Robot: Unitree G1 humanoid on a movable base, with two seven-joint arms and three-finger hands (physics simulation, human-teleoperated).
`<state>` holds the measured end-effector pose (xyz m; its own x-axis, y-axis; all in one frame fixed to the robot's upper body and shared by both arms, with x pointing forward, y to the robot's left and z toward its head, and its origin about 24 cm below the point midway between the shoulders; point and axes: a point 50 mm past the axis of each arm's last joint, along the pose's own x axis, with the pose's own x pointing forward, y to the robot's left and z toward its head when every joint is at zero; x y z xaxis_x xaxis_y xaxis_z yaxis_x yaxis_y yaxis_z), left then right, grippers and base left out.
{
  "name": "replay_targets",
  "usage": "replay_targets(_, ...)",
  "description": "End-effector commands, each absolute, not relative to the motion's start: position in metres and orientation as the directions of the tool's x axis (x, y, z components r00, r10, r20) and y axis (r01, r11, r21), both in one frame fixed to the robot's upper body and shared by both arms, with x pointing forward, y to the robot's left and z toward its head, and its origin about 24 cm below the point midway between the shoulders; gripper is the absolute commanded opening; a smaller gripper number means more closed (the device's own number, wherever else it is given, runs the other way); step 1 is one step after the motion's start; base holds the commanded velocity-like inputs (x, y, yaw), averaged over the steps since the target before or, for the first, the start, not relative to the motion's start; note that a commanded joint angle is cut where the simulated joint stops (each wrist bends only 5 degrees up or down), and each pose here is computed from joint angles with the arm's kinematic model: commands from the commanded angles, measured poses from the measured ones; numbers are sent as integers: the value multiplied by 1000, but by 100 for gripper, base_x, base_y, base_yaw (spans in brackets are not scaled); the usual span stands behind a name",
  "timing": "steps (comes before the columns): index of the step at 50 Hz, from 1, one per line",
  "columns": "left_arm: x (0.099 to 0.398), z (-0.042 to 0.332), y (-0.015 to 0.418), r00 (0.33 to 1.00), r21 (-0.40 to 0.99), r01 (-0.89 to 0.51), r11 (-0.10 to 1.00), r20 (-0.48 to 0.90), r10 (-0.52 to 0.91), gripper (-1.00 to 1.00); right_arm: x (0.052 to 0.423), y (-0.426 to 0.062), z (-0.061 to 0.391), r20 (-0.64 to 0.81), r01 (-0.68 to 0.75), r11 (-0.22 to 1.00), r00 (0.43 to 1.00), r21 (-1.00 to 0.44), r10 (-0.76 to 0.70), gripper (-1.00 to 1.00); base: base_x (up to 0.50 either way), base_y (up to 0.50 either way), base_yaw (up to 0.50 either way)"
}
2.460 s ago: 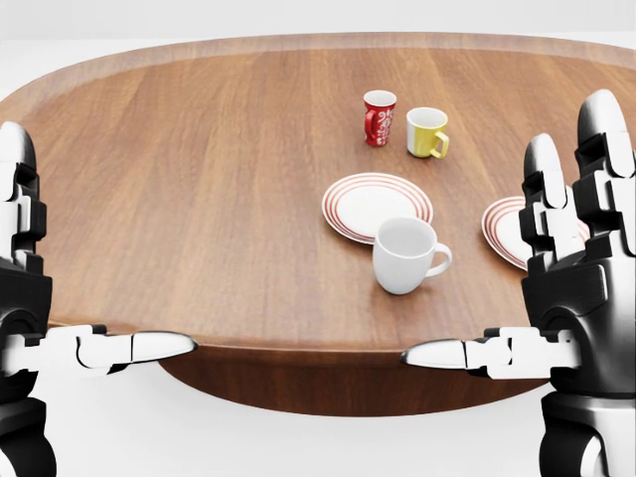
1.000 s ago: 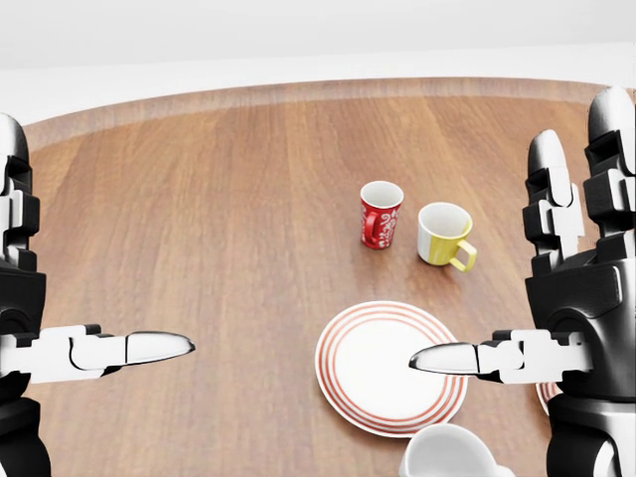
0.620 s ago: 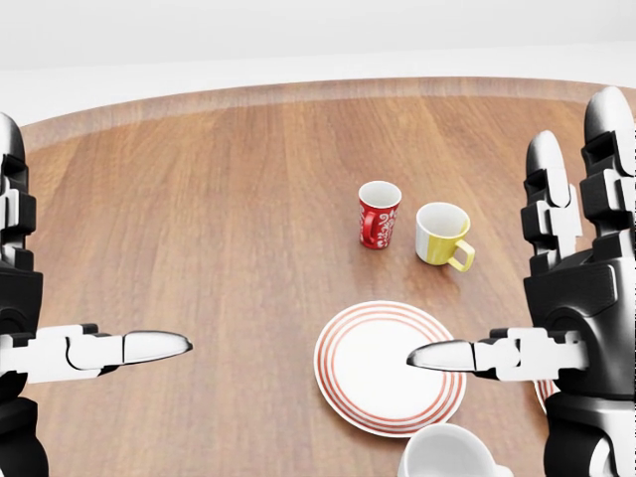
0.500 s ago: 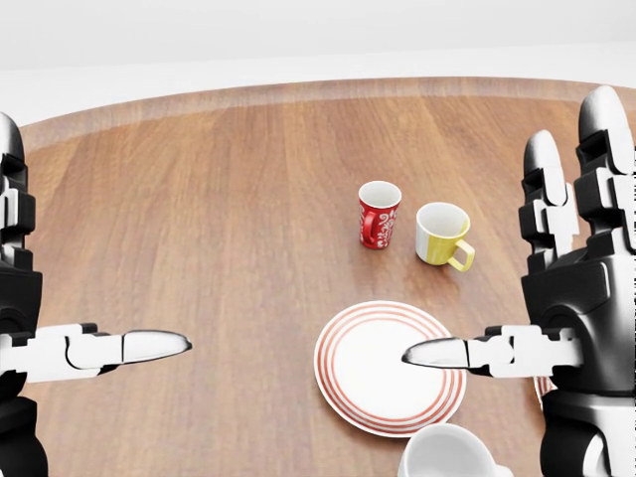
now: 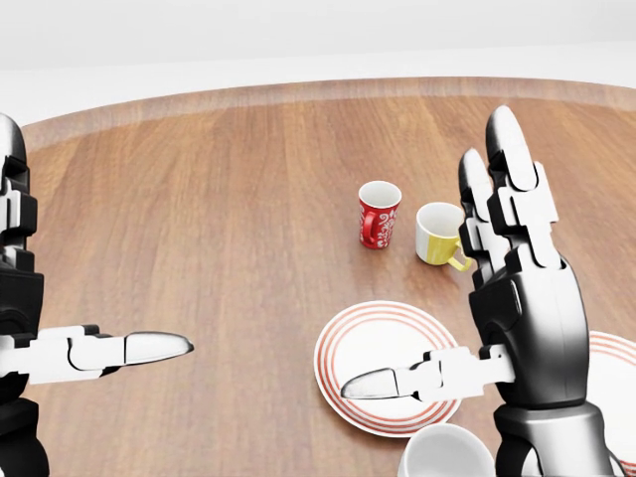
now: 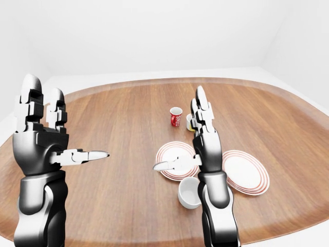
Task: Put the white mug on the left plate.
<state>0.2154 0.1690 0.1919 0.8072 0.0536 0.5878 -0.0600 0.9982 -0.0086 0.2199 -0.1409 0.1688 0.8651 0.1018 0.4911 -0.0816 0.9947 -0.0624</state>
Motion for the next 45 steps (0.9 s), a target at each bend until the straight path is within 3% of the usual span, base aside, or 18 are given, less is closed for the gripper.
replay_targets(1,215,192,169,807,-4,-62,998,588,52,100,206,-128,145,387,-140,986,907,-94,166,100,0,0,0)
replay_targets(27,215,192,170,806,-5,-65,998,589,56,100,180,-127,122,265,-171,980,945,-103,192,100,0,0,0)
replay_targets(45,214,192,170,805,-4,-65,998,590,55,100,173,-124,135,275,-157,906,920,-393,279,100,0,0,0)
